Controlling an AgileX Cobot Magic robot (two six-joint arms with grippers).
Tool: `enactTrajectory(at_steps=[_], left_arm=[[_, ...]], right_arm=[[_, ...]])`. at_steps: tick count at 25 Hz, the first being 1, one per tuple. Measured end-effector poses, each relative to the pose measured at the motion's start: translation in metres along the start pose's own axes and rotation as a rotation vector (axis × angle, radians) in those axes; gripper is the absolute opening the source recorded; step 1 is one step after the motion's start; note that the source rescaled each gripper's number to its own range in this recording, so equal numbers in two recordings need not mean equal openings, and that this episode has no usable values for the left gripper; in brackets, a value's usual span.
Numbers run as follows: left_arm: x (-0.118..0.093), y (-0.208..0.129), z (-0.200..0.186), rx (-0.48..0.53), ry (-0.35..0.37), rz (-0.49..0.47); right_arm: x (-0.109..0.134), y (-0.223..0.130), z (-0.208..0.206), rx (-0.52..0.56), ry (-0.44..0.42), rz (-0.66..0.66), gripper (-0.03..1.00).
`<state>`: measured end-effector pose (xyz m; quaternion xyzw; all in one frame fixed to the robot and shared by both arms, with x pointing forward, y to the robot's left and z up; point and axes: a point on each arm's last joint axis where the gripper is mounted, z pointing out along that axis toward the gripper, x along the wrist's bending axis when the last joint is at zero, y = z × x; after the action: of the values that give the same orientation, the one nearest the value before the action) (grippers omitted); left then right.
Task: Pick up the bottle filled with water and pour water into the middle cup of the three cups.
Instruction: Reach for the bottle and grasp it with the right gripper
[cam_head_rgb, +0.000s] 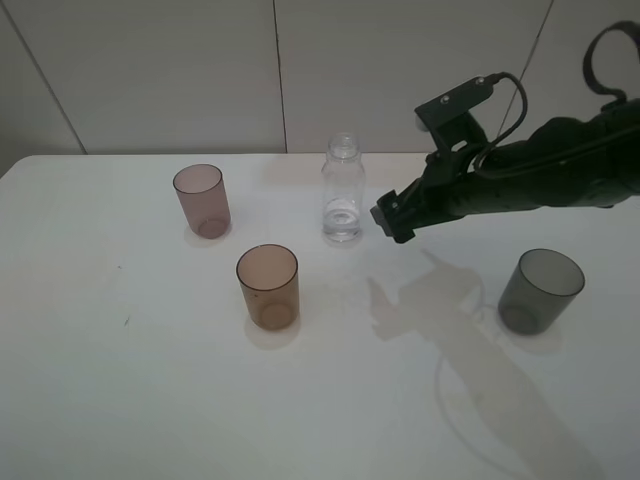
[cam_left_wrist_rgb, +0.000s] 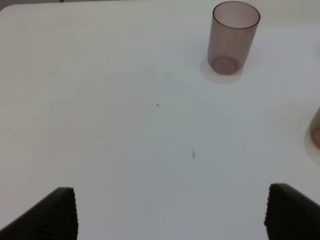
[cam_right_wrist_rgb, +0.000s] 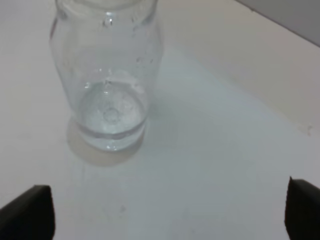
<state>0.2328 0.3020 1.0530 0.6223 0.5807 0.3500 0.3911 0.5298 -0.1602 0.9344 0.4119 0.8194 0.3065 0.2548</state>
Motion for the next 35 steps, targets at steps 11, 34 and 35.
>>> enactTrajectory(at_steps=[11,34,35], left_arm=[[0.000,0.000,0.000,0.000,0.000,0.000],[0.000,0.000,0.000,0.000,0.000,0.000],[0.000,0.000,0.000,0.000,0.000,0.000]], right_arm=[[0.015,-0.002,0.017,-0.060,0.008,-0.120,1.00],[0.028,-0.004,0.054,-0.356,0.086,0.142,1.00],[0.029,-0.006,0.056,-0.362,0.087,0.150,1.00]])
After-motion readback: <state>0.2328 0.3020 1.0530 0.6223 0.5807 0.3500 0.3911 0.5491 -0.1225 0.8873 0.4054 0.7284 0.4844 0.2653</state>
